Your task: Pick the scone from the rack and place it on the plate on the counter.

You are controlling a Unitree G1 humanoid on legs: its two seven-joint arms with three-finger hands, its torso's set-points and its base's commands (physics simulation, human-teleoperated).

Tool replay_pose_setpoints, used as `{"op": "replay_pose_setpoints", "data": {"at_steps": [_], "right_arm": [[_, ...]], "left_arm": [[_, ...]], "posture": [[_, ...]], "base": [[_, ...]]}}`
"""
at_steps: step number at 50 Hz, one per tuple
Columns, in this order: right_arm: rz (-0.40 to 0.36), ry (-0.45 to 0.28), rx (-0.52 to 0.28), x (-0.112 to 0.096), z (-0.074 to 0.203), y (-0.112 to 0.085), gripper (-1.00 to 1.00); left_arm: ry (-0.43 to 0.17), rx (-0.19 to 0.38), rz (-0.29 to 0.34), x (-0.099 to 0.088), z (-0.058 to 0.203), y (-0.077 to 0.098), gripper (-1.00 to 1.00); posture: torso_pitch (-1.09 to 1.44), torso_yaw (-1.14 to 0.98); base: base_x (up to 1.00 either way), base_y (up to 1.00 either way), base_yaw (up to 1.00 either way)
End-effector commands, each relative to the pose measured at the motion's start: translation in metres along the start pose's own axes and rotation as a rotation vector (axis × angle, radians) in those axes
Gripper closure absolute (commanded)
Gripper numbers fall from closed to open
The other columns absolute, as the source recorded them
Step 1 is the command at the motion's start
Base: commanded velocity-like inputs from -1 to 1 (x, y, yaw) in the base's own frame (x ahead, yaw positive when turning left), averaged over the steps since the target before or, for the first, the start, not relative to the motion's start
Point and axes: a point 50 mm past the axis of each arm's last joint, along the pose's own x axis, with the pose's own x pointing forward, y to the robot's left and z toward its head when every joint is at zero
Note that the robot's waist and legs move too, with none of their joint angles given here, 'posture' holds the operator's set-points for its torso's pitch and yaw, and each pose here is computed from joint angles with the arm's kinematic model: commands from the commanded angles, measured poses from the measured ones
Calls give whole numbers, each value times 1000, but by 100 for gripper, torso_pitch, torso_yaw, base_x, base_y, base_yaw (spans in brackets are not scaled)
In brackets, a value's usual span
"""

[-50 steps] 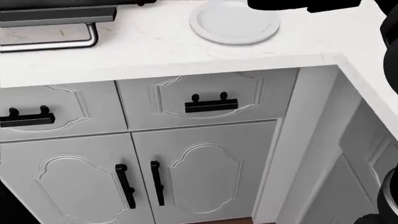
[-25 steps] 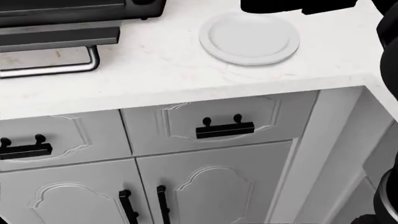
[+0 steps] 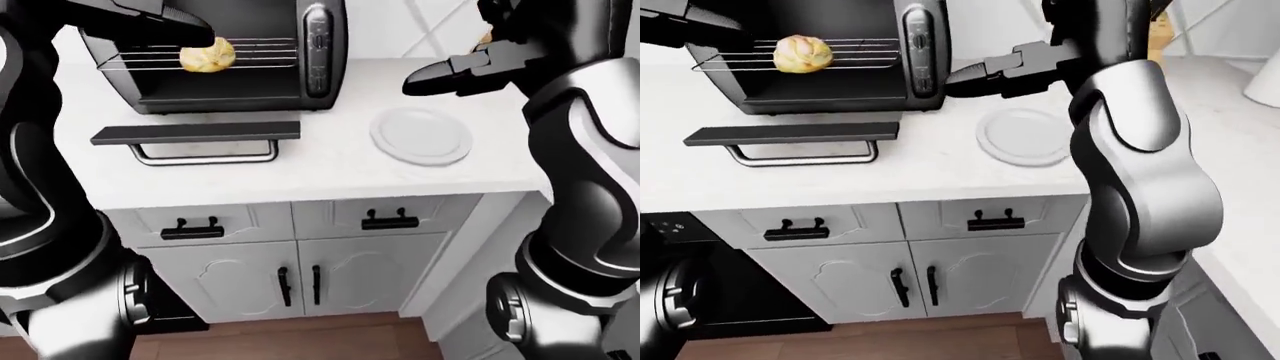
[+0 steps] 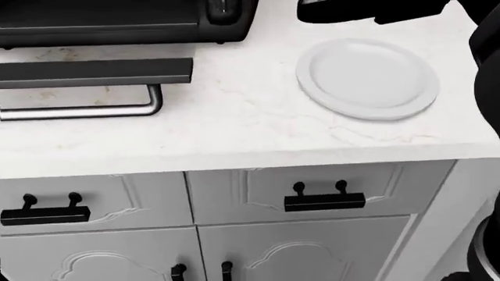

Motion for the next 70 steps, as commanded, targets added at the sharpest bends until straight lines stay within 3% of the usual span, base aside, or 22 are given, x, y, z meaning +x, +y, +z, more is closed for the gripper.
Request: {"op": "replay_pose_setpoints", "data": {"at_steps": [1, 39, 48, 64, 70], "right_arm": [[-31, -46, -14, 0, 8, -4, -100], [-40, -56, -14, 0, 9, -4, -100], [-43, -52, -11, 0, 6, -4, -100], [-45, -54, -11, 1, 6, -5, -100], [-48, -52, -14, 0, 5, -5, -100]], "left_arm": [[-47, 9, -2, -1, 10, 1, -100], [-55, 15, 8, -7, 14, 6, -100], [-40, 21, -10, 0, 13, 5, -100], [30, 51, -83, 16, 3, -2, -100], [80, 91, -118, 21, -6, -3, -100]], "posture": [[0, 0], [0, 0], [0, 0], [0, 0], [0, 0]], "base": [[12, 20, 0], [5, 1, 0], [0, 0, 0], [0, 0, 0], [0, 0, 0]]}}
